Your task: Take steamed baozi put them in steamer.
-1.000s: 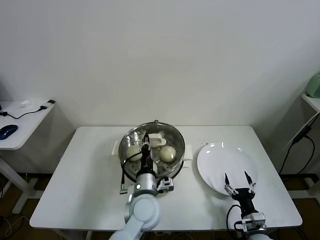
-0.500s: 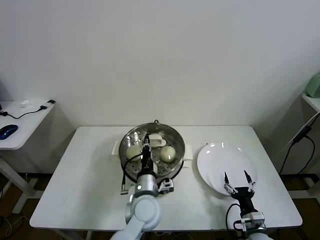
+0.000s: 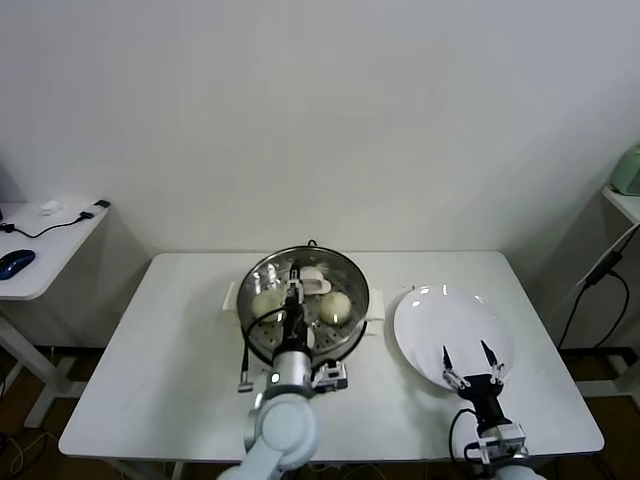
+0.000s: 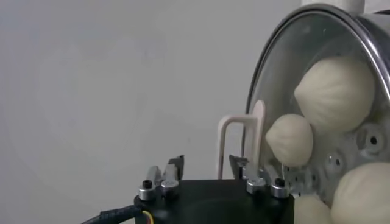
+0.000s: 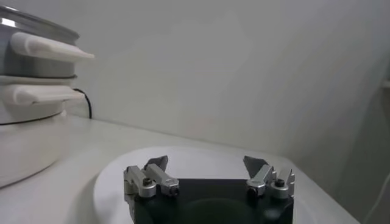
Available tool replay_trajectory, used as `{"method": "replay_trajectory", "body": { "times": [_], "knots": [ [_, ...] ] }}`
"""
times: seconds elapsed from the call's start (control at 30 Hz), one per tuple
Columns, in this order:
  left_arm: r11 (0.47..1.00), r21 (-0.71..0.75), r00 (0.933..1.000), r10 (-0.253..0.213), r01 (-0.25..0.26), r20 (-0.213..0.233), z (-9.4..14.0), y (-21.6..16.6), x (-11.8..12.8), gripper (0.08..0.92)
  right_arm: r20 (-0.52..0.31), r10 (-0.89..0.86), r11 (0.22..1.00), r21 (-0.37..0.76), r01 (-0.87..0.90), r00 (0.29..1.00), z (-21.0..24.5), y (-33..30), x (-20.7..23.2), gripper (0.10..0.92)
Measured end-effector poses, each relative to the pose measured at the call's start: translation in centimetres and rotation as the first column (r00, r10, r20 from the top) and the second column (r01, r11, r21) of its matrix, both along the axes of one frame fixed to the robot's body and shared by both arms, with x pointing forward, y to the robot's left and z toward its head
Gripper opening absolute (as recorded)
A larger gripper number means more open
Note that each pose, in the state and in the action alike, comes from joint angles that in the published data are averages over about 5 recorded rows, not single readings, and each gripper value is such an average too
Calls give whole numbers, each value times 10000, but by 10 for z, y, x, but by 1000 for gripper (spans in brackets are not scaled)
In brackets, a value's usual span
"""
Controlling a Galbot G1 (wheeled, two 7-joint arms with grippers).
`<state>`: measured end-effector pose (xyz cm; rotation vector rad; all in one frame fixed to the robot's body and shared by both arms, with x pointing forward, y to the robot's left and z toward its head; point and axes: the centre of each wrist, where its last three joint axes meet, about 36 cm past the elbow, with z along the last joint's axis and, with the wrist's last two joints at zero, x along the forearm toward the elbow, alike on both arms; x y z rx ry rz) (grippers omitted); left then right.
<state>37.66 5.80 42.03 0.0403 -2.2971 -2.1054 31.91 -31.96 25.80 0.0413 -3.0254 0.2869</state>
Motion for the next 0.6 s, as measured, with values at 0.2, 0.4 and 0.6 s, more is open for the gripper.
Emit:
{"method": "replay_trajectory", "body": {
  "times": [0.2, 0.4, 0.6],
  "knots": [
    [9990, -410, 9998, -173, 175, 42, 11, 12, -11, 716, -162, 210, 9998, -41, -211, 9996, 0, 4, 0, 823],
    [9891, -1321, 9976, -607, 644, 320, 24, 27, -23, 818, -207, 321, 9995, 9, -321, 9993, 3, 7, 0, 823],
    [9306, -3428, 9890, -945, 1283, 1134, 41, 52, -25, 823, -40, 210, 9994, 264, -208, 9998, 9, 8, -3, 823]
  ]
}}
